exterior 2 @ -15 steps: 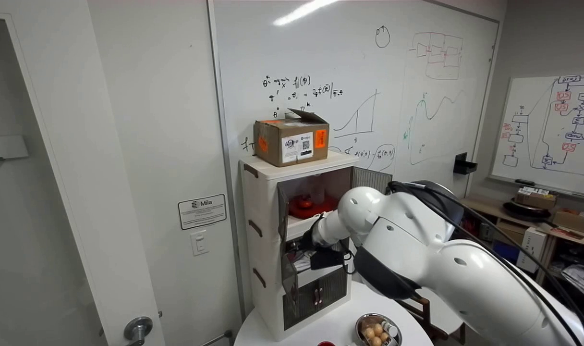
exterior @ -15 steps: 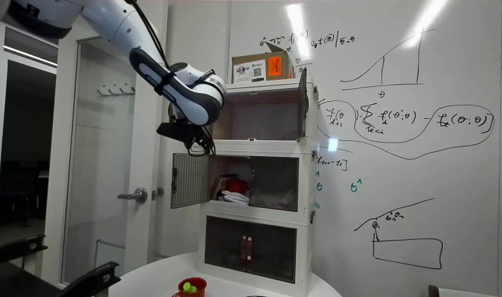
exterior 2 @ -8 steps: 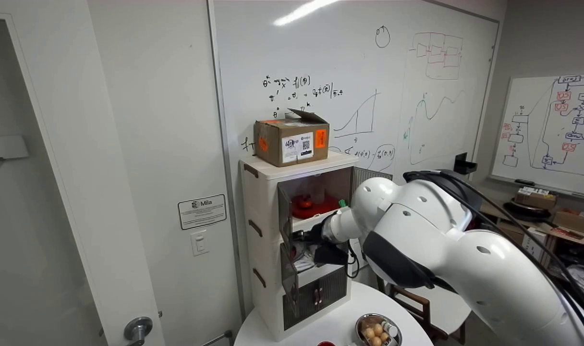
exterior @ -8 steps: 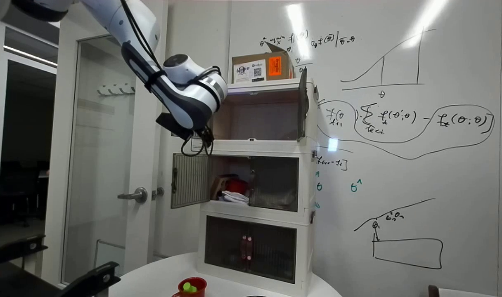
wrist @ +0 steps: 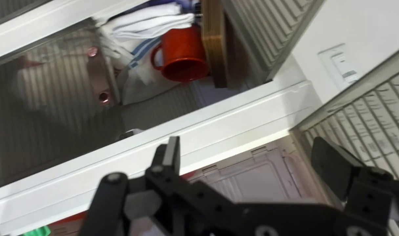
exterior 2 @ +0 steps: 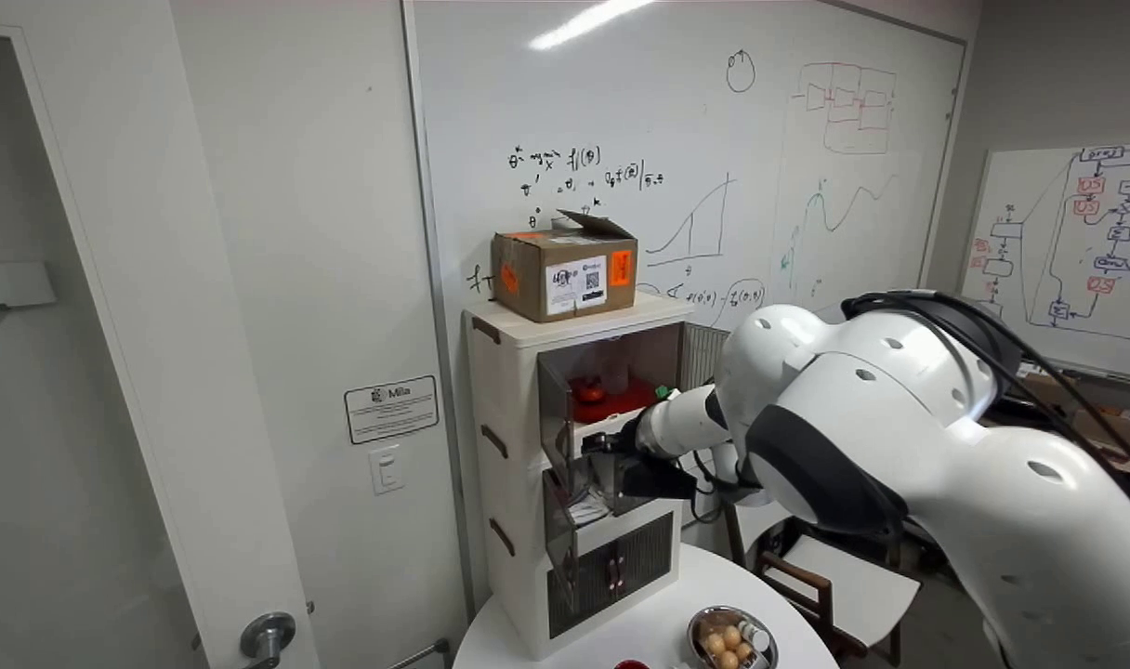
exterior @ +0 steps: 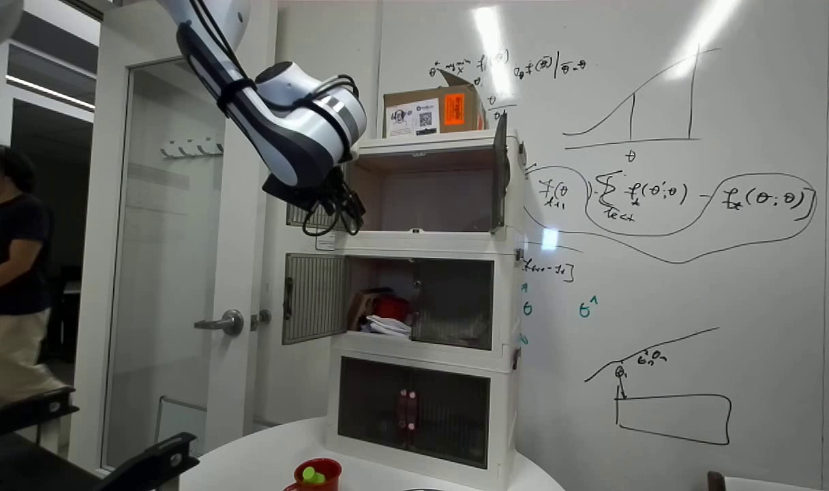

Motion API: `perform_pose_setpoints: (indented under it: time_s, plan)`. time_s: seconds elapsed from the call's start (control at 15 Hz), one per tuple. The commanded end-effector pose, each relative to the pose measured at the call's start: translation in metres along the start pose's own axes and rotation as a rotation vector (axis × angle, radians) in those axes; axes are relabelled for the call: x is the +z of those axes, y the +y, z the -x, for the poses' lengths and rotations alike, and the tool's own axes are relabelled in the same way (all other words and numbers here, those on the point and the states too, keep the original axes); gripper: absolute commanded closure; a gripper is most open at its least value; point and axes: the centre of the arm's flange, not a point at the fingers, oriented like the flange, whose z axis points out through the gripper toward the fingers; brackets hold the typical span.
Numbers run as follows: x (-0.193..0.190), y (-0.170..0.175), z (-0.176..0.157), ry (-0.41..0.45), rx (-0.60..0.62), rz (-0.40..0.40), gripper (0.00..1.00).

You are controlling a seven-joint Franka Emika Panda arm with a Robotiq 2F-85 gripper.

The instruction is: Open the door to the top compartment

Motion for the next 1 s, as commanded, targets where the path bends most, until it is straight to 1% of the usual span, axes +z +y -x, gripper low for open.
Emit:
perform_pose_setpoints:
  time_s: [0.0, 0.13, 0.2, 0.27, 0.4, 0.47, 0.6, 0.67, 0.73, 0.8, 0.87, 0.93]
  plan:
    - [-0.036, 0.02, 0.004, 0.0, -0.143, 0.155, 0.0]
    - [-0.052, 0.039, 0.002, 0.004, -0.244, 0.234, 0.0]
    - [-0.063, 0.05, 0.001, 0.004, -0.3, 0.261, 0.0]
    - [-0.075, 0.058, 0.0, 0.005, -0.357, 0.268, 0.0]
    - [-0.1, 0.071, -0.004, -0.001, -0.465, 0.27, 0.0]
    - [-0.109, 0.074, -0.005, -0.003, -0.518, 0.26, 0.0]
    - [-0.123, 0.074, -0.005, 0.002, -0.613, 0.219, 0.0]
    - [-0.127, 0.072, -0.002, 0.001, -0.657, 0.186, 0.0]
    - [-0.128, 0.071, 0.002, -0.009, -0.682, 0.155, 0.0]
    - [-0.13, 0.072, 0.005, -0.018, -0.688, 0.155, 0.0]
    - [-0.129, 0.073, 0.004, -0.004, -0.661, 0.18, 0.0]
    - [-0.12, 0.073, -0.008, -0.013, -0.648, 0.188, 0.0]
